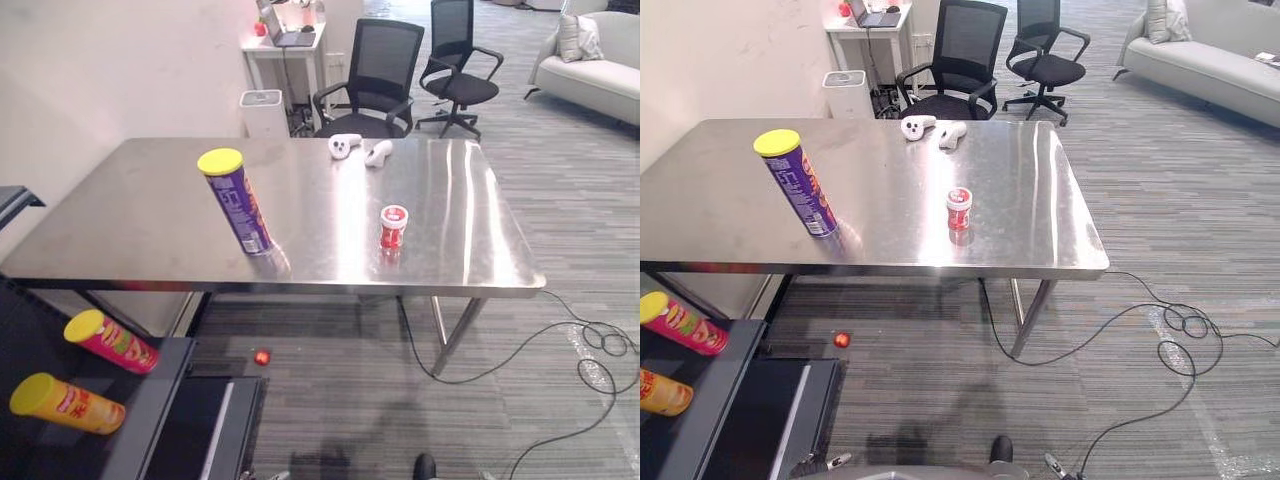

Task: Put the gum and the chips on the shelf.

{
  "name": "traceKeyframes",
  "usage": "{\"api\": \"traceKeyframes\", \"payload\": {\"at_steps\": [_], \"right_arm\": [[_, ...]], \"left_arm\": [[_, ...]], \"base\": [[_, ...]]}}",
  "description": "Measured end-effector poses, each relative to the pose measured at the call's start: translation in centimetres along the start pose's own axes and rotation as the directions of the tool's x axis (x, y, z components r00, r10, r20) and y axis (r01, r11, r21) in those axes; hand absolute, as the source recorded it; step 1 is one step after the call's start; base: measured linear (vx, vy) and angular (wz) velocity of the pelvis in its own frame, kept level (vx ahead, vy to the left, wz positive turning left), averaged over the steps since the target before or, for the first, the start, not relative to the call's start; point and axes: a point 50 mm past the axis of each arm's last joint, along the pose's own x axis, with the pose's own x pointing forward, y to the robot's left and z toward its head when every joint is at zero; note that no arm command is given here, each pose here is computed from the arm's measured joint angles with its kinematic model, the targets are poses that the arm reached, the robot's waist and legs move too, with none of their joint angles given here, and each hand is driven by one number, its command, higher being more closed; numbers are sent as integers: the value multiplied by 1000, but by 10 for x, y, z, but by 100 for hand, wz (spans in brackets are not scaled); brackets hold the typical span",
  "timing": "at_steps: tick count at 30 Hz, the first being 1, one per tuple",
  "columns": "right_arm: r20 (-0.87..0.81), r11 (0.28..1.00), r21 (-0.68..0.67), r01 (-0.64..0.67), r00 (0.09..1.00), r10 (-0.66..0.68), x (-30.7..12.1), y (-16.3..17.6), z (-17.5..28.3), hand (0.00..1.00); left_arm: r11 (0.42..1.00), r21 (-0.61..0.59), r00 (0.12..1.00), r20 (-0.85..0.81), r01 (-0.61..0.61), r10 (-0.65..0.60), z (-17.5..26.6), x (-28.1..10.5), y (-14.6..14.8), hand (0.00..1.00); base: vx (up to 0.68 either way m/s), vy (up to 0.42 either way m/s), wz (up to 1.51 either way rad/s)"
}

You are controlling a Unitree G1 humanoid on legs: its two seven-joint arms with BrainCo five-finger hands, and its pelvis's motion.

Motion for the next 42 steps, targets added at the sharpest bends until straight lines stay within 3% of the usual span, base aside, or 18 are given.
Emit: {"api": "traceKeyframes", "payload": {"at_steps": [4,7,12,16,17,20,25,29,34,42], "right_arm": [[41,989,141,51,997,-58,2,-11,15,0],[116,939,316,134,977,-179,3,-35,49,0],[325,897,412,158,895,-307,-6,-53,119,0],[641,917,390,89,689,-339,-45,-40,203,0],[722,926,368,85,601,-342,-62,-35,223,0],[812,925,378,49,462,-356,-88,-24,251,0],[912,962,274,12,313,-264,-120,2,272,0],[983,996,86,-31,162,-80,-153,33,283,0],[981,988,-149,-48,114,154,-163,69,283,0],[916,918,-395,-31,67,396,-172,103,280,0]], "left_arm": [[1000,-25,1000,1,-4,4,1,0,2,0],[999,-44,1000,12,-3,3,5,1,2,0],[998,-64,999,36,-10,12,10,1,3,0],[996,-92,999,38,-14,17,10,1,1,0],[994,-105,999,33,-14,18,8,0,-2,0],[993,-114,999,37,-32,36,4,-2,-1,0],[993,-114,999,4,-42,43,-7,-4,1,0],[993,-114,999,6,-43,44,-5,-4,1,0],[993,-111,999,16,-45,47,-4,-4,3,0],[995,-95,999,30,-42,45,-1,-4,3,0]], "base": [[67,34,-19],[27,33,-7],[-20,9,-5],[-59,-31,-11],[-45,-30,-2],[-41,-43,0],[-18,-31,5],[-11,-21,12],[-10,-15,16],[-10,-14,17]]}}
